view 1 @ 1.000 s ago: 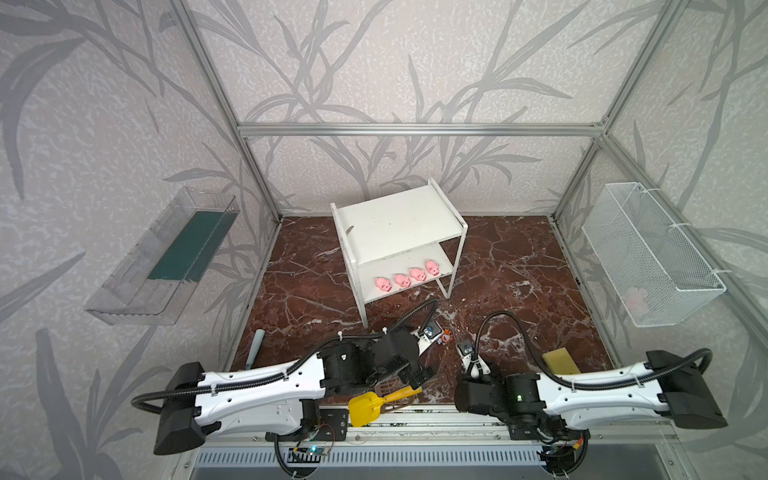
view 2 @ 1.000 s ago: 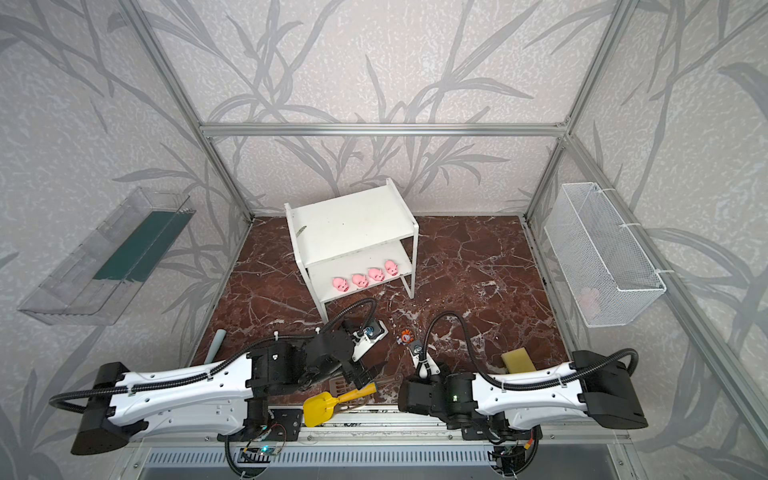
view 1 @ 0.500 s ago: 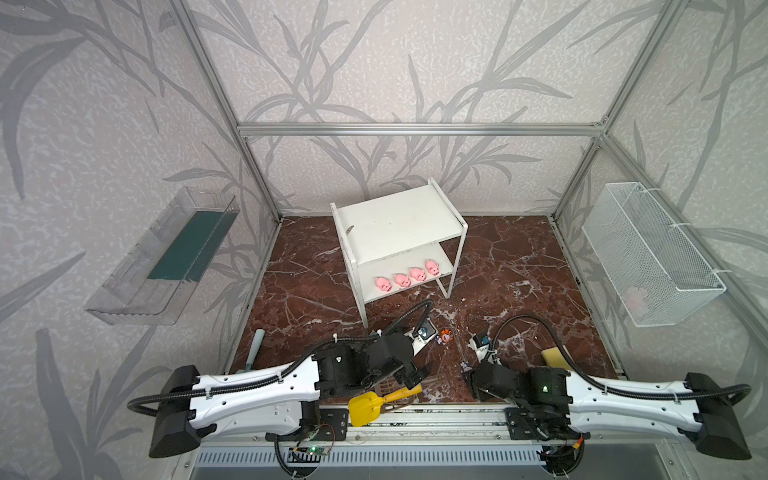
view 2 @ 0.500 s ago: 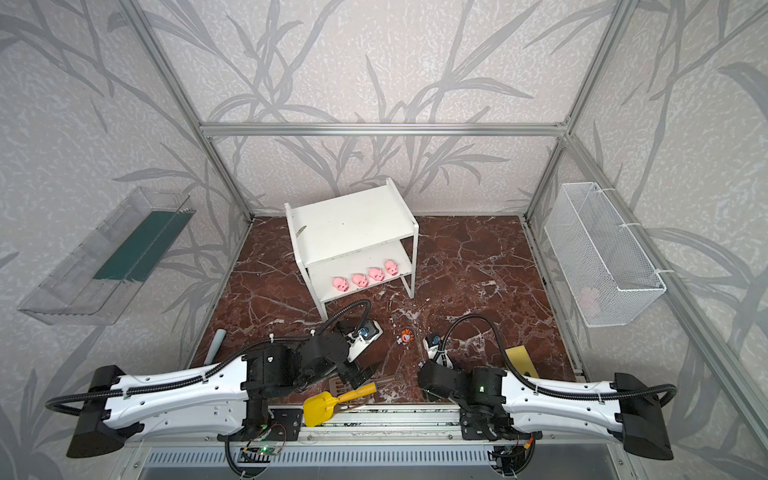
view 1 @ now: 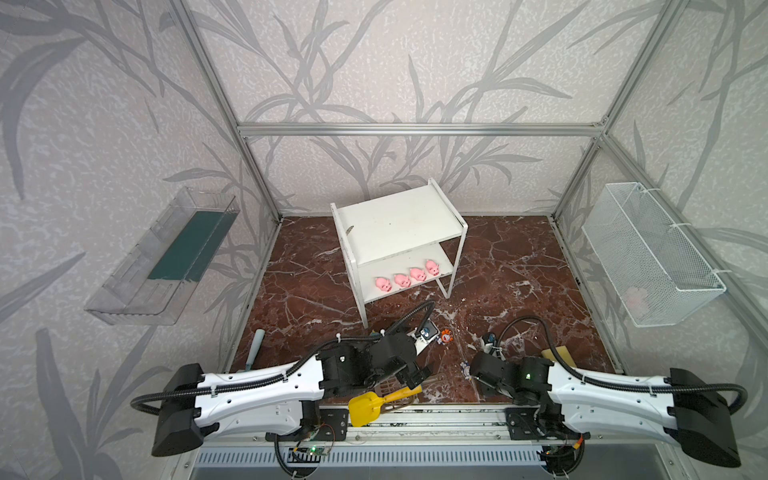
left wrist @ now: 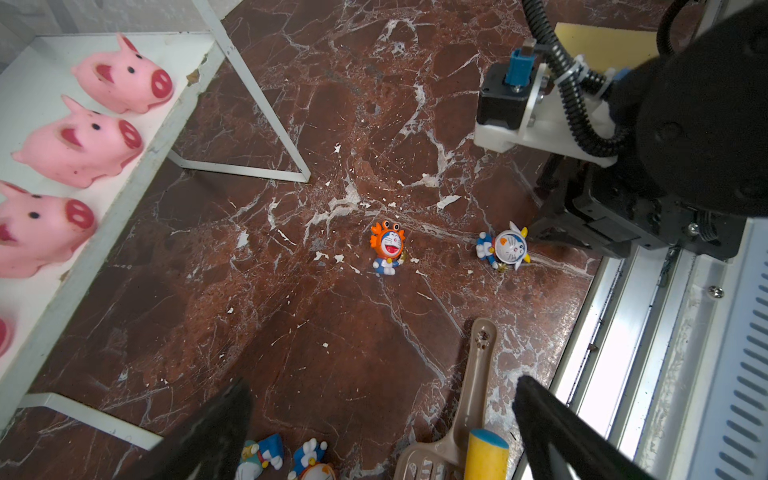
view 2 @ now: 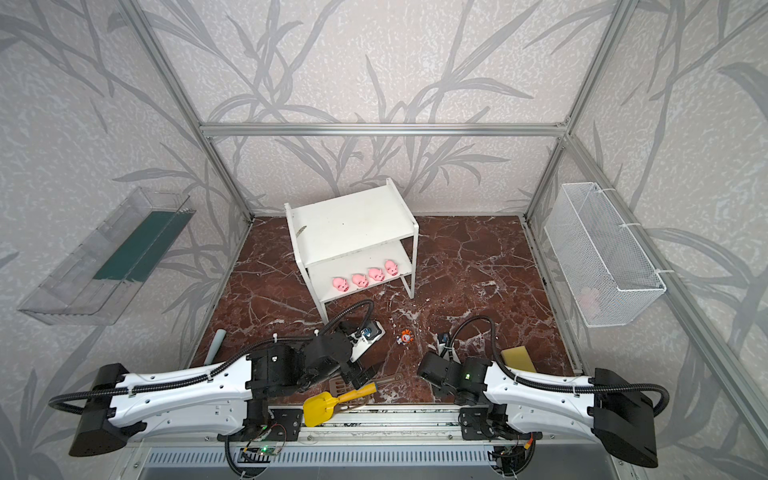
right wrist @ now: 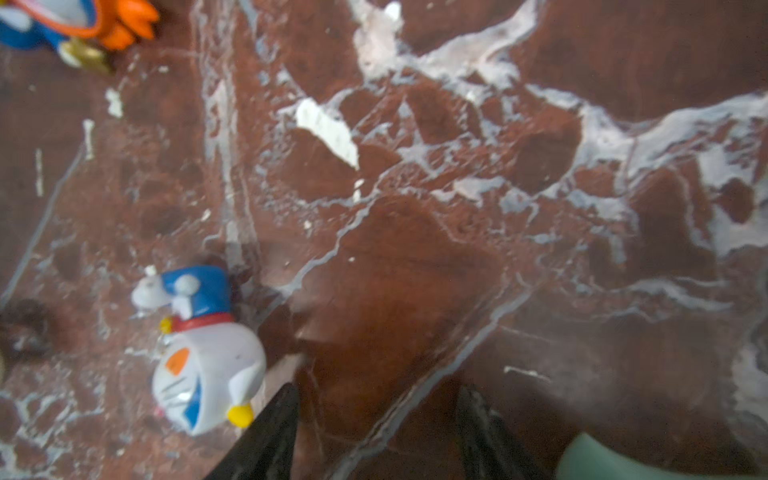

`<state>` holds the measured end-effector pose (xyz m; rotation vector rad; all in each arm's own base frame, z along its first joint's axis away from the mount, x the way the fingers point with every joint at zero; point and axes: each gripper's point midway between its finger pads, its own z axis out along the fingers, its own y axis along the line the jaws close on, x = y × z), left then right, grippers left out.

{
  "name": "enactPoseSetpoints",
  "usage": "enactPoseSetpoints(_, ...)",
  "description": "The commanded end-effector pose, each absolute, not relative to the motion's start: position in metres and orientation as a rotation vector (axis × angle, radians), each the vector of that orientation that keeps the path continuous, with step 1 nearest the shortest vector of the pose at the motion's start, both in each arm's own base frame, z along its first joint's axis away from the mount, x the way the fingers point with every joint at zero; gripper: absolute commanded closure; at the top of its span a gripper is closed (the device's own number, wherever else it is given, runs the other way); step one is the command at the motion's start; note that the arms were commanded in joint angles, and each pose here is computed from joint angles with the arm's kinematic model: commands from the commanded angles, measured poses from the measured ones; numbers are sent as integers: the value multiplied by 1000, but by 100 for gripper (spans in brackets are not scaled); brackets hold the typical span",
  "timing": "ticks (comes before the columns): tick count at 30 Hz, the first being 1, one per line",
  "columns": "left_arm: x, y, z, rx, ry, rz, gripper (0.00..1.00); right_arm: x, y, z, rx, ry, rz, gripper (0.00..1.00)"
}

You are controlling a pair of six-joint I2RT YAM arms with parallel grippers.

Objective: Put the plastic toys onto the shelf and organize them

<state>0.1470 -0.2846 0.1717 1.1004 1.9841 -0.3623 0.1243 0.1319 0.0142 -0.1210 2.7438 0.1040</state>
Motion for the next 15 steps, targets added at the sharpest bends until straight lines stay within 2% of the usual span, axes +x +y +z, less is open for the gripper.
enactPoseSetpoints(1,148,-286,169,1106,1987,-352,1,137,141,18,-99,2726,170,39)
enactPoseSetpoints(7,147,-289,169,1116,1992,-355,1,148,144,25,-97,2722,175,39)
enactPoseSetpoints(15,146,-289,165,1124,1997,-356,1,142,136,45,-166,2722,173,39)
